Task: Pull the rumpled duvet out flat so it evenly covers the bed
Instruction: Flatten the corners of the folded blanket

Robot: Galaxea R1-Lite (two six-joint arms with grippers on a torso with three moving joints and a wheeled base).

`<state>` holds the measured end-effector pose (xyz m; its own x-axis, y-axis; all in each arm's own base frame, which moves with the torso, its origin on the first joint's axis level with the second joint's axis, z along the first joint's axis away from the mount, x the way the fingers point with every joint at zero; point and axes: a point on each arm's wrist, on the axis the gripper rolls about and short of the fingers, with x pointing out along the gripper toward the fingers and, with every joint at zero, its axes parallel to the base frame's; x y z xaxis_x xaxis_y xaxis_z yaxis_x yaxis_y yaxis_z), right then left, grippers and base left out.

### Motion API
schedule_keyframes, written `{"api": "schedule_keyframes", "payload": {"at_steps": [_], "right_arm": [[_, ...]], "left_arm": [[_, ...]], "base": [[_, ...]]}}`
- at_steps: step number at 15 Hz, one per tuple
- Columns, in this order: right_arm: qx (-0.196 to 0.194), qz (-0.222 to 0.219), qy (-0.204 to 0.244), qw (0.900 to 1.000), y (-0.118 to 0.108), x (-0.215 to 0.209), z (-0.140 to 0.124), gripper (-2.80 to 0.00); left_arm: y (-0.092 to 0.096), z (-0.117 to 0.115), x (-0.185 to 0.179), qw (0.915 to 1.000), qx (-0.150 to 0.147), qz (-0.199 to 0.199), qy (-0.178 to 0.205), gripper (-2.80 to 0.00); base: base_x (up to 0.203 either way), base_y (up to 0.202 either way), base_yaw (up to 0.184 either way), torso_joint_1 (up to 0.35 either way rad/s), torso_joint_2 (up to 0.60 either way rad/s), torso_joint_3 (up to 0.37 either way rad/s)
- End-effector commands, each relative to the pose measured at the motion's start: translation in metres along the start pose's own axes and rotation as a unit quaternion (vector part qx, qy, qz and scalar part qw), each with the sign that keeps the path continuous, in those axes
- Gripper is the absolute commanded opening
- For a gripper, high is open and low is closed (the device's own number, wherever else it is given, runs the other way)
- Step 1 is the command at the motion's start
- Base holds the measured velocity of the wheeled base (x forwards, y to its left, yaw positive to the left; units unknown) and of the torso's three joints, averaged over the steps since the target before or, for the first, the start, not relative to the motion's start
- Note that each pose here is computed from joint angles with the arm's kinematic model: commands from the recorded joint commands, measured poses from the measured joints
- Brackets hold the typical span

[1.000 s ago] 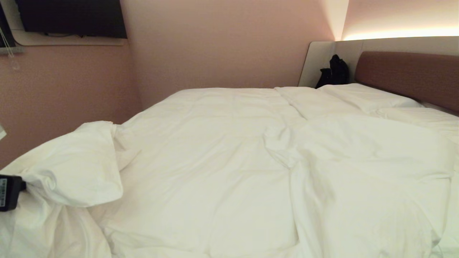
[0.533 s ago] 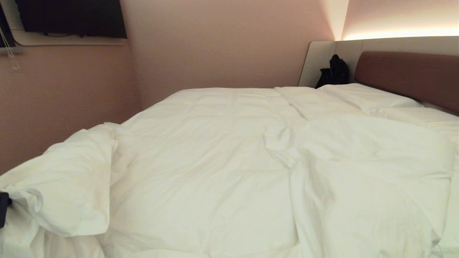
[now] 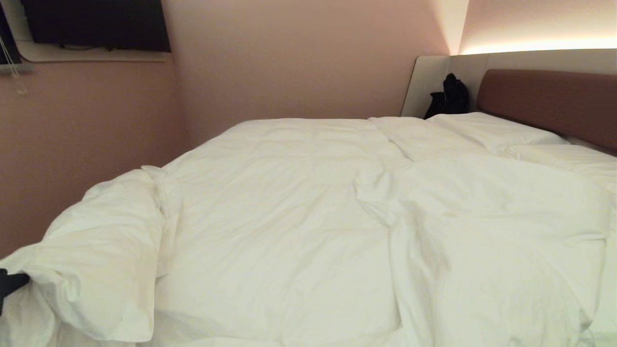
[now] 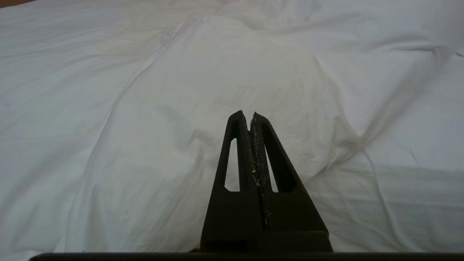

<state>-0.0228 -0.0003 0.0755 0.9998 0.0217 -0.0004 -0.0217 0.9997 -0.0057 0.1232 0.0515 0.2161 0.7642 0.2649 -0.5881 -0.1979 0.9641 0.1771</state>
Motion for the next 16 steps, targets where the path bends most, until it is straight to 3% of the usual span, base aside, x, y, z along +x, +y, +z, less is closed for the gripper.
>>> {"api": "schedule_keyframes", "payload": {"at_steps": [1, 3, 5, 7, 10, 16], "right_arm": [[0.000, 0.000, 0.000, 1.000, 0.000, 0.000, 0.000, -2.80], [0.000, 0.000, 0.000, 1.000, 0.000, 0.000, 0.000, -2.80], [0.000, 0.001, 0.000, 1.000, 0.000, 0.000, 0.000, -2.80], [0.000, 0.001, 0.000, 1.000, 0.000, 0.000, 0.000, -2.80], [0.000, 0.001, 0.000, 1.000, 0.000, 0.000, 0.000, -2.80], [0.000, 0.001, 0.000, 1.000, 0.000, 0.000, 0.000, -2.80]], "left_arm": [[0.000, 0.000, 0.001, 1.0000, -0.002, -0.001, 0.001, 0.00], [0.001, 0.004, -0.004, 0.9982, -0.057, 0.004, -0.016, 0.00], [0.001, 0.009, -0.023, 0.9932, -0.101, 0.010, -0.058, 0.00], [-0.001, 0.007, -0.051, 0.9858, -0.124, 0.016, -0.112, 0.00], [-0.007, -0.006, -0.092, 0.9734, -0.127, 0.023, -0.189, 0.00], [-0.020, -0.040, -0.139, 0.9561, -0.114, 0.010, -0.270, 0.00]], "base": [[0.000, 0.000, 0.000, 0.000, 0.00, 0.000], [0.000, 0.000, 0.000, 0.000, 0.00, 0.000], [0.000, 0.000, 0.000, 0.000, 0.00, 0.000], [0.000, 0.000, 0.000, 0.000, 0.00, 0.000], [0.000, 0.000, 0.000, 0.000, 0.00, 0.000], [0.000, 0.000, 0.000, 0.000, 0.00, 0.000]]}}
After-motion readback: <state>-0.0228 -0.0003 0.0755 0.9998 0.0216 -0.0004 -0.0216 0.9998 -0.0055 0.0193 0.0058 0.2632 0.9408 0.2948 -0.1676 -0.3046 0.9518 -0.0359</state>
